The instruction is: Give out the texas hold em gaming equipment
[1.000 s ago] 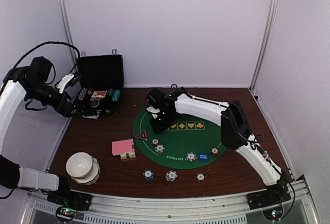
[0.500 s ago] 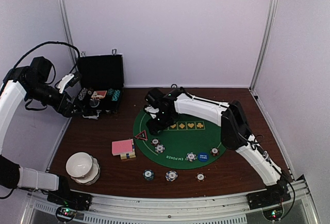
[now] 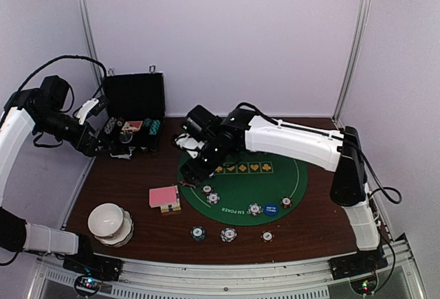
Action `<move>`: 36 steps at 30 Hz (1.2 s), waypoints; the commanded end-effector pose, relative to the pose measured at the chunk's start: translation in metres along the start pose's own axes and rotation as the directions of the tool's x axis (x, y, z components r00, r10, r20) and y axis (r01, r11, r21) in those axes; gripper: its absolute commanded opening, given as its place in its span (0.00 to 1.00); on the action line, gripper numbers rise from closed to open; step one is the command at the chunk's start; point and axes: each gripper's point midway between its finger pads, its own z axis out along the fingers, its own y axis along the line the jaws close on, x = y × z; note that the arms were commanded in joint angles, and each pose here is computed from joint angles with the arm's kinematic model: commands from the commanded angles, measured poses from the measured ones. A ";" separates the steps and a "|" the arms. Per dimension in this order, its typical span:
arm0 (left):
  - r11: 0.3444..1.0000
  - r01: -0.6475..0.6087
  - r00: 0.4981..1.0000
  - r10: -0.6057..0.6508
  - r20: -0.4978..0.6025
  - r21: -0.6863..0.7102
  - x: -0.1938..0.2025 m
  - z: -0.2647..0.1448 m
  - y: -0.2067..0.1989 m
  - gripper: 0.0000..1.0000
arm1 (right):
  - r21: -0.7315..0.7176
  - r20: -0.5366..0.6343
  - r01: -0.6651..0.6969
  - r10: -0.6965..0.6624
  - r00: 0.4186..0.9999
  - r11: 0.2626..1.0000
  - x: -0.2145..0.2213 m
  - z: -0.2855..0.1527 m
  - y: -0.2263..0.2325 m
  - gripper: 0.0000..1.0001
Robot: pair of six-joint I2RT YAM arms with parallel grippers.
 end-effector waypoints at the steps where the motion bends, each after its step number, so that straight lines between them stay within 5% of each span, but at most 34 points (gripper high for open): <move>1: 1.000 -0.018 0.999 0.019 0.029 -0.015 -0.005 -0.009 -0.002 0.98 | -0.077 -0.072 0.126 -0.131 0.989 0.989 0.043 0.002 0.060 0.81; 7: 1.000 -0.019 0.999 0.020 0.032 -0.014 -0.005 -0.011 -0.004 0.98 | -0.167 -0.188 0.171 -0.202 0.961 0.971 0.097 0.023 0.102 0.86; 18: 1.000 -0.019 0.999 0.020 0.031 -0.017 -0.003 -0.014 -0.006 0.98 | -0.186 -0.266 0.185 -0.230 0.936 0.965 0.123 0.056 0.106 0.88; 27: 1.000 -0.017 0.999 0.017 0.030 -0.009 -0.005 -0.012 -0.005 0.98 | -0.228 -0.307 0.180 -0.246 0.919 0.957 0.140 0.063 0.112 0.81; 36: 1.000 -0.018 0.999 0.018 0.031 -0.008 -0.005 -0.012 -0.006 0.98 | -0.214 -0.323 0.202 -0.264 0.909 0.956 0.148 0.062 0.115 0.64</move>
